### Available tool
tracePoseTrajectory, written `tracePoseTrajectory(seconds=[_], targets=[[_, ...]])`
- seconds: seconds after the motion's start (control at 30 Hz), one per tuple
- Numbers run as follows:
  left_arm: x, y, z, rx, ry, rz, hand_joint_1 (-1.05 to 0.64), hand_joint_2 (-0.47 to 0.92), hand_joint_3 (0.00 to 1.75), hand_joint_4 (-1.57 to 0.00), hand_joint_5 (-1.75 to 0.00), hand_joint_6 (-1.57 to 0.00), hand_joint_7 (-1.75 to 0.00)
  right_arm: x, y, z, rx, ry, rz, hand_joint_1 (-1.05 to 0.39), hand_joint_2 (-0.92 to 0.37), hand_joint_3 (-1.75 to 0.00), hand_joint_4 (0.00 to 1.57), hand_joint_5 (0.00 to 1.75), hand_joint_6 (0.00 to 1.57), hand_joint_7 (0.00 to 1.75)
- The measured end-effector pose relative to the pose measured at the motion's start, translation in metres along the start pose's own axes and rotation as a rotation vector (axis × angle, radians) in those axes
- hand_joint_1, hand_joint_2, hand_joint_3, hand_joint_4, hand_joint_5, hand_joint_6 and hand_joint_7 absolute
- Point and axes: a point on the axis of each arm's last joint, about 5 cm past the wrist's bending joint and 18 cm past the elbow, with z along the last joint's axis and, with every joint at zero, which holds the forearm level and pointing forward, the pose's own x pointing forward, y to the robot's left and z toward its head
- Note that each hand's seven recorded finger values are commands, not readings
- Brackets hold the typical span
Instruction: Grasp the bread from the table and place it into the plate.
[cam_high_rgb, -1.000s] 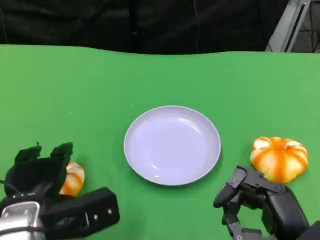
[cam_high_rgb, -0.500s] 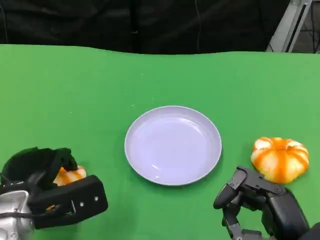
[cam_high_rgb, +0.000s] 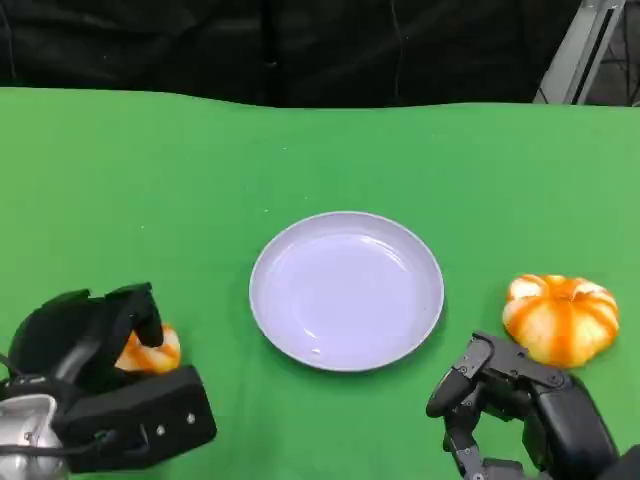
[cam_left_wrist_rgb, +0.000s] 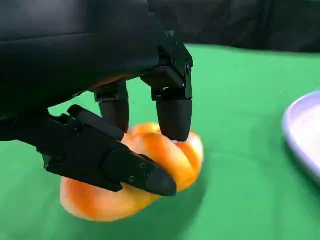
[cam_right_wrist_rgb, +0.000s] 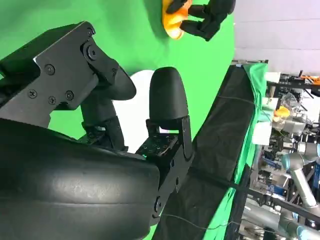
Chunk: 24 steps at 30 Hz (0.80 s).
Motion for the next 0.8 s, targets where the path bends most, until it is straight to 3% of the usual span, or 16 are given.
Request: tracePoseTrajectory(seconds=[0.17,0.3,0.5,0.8], targets=[[-0.002,0.002,0.003,-0.042,-0.093,0.120,-0.20,0.47,1.17,-0.87,-1.75,-0.66,-1.75,0.001,0.0031,0.001,0.007,-0.004,0.003,0.04,-0.46,-1.24,0.72,1.65,0.73,1.37],[-0.003,0.007,0.007,-0.055,-0.128,0.152,-0.18,0.42,1.29,-0.86,-1.75,-0.65,-1.75,0.001,0.0044,0.001,0.010,-0.005,0.005,0.04,-0.44,-1.27,0.71,1.65,0.72,1.38],[0.001,0.015,0.019,-0.074,-0.253,0.223,-0.16,0.32,1.41,-0.87,-1.75,-0.65,-1.74,0.001,0.0064,0.001,0.018,-0.006,0.006,0.04,-0.45,-1.24,0.71,1.66,0.71,1.38],[0.016,0.013,0.054,-0.119,-0.412,0.290,-0.14,0.30,1.46,-0.89,-1.75,-0.67,-1.75,0.000,0.0062,0.002,0.017,-0.003,0.004,0.03,-0.46,-1.23,0.70,1.67,0.71,1.38]])
